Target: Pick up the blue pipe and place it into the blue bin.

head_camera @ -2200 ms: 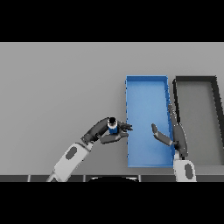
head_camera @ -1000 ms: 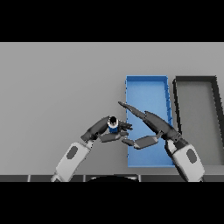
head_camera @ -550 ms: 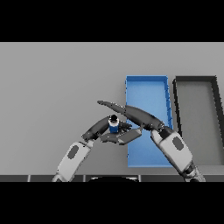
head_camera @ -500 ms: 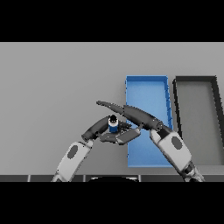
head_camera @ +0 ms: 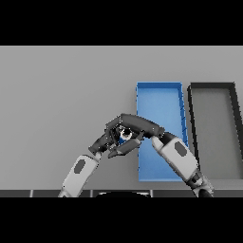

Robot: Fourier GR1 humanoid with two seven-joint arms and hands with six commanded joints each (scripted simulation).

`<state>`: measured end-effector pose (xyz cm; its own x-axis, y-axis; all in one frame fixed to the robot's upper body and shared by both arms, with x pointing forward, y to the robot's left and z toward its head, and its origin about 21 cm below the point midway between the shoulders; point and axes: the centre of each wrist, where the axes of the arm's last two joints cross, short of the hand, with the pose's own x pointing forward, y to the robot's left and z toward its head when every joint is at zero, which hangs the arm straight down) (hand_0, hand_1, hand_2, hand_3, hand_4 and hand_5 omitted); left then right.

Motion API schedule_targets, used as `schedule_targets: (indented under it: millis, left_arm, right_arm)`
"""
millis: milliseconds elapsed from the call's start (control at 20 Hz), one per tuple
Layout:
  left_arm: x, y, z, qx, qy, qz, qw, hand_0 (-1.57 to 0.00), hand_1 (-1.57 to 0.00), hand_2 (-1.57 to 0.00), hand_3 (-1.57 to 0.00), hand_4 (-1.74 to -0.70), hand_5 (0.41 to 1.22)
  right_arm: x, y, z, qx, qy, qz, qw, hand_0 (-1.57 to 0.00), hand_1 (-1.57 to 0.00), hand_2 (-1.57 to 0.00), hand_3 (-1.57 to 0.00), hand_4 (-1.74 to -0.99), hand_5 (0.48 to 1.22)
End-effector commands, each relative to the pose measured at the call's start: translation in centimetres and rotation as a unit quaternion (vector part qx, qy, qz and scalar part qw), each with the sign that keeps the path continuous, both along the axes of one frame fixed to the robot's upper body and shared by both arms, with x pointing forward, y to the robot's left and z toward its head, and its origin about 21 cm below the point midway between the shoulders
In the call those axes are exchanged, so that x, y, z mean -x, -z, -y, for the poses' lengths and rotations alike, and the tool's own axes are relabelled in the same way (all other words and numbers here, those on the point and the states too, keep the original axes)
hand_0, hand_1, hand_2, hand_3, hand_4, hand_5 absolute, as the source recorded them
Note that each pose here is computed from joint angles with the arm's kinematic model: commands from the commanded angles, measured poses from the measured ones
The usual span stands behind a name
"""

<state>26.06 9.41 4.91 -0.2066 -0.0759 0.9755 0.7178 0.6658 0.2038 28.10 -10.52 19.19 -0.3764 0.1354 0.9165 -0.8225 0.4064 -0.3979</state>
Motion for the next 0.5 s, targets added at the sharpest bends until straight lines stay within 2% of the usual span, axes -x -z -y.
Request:
schedule_targets:
  millis: [0, 100, 200, 300, 450]
  left_arm:
    - [0.11, 0.04, -0.07, 0.018, 0.005, -0.003, 1.0, -1.57, -1.57, -1.57, -1.52, -1.68, 1.221]
    - [-0.14, -0.07, 0.03, 0.031, 0.012, -0.003, 0.999, -1.57, -1.57, -1.57, -1.5, -1.7, 1.221]
    - [-0.08, 0.14, 0.09, 0.035, 0.01, -0.009, 0.999, -1.57, -1.57, -1.57, -1.46, -1.71, 1.221]
    - [-0.29, -0.24, 0.01, 0.033, 0.011, -0.006, 0.999, -1.57, -1.57, -1.57, -1.44, -1.72, 1.221]
    - [-0.05, -0.01, -0.2, 0.028, 0.011, 0.001, 1.0, -1.57, -1.57, -1.57, -1.43, -1.73, 1.221]
  right_arm:
    - [0.12, -0.11, -0.07, -0.005, 0.001, -0.004, 1.0, -1.22, -1.22, -1.23, -1.02, -1.581, 0.65]
    - [0.29, -0.09, -0.54, -0.023, -0.008, -0.009, 1.0, -1.34, -1.34, -1.35, -1.19, -1.628, 0.856]
    - [0.47, 0.08, -0.32, -0.022, -0.006, -0.003, 1.0, -1.43, -1.43, -1.43, -1.3, -1.665, 0.987]
    - [0.77, 0.13, -0.62, -0.034, -0.018, 0.01, 0.999, -1.48, -1.48, -1.48, -1.4, -1.692, 1.071]
    - [0.88, 0.55, -0.42, -0.048, -0.022, 0.012, 0.999, -1.52, -1.52, -1.53, -1.48, -1.716, 1.144]
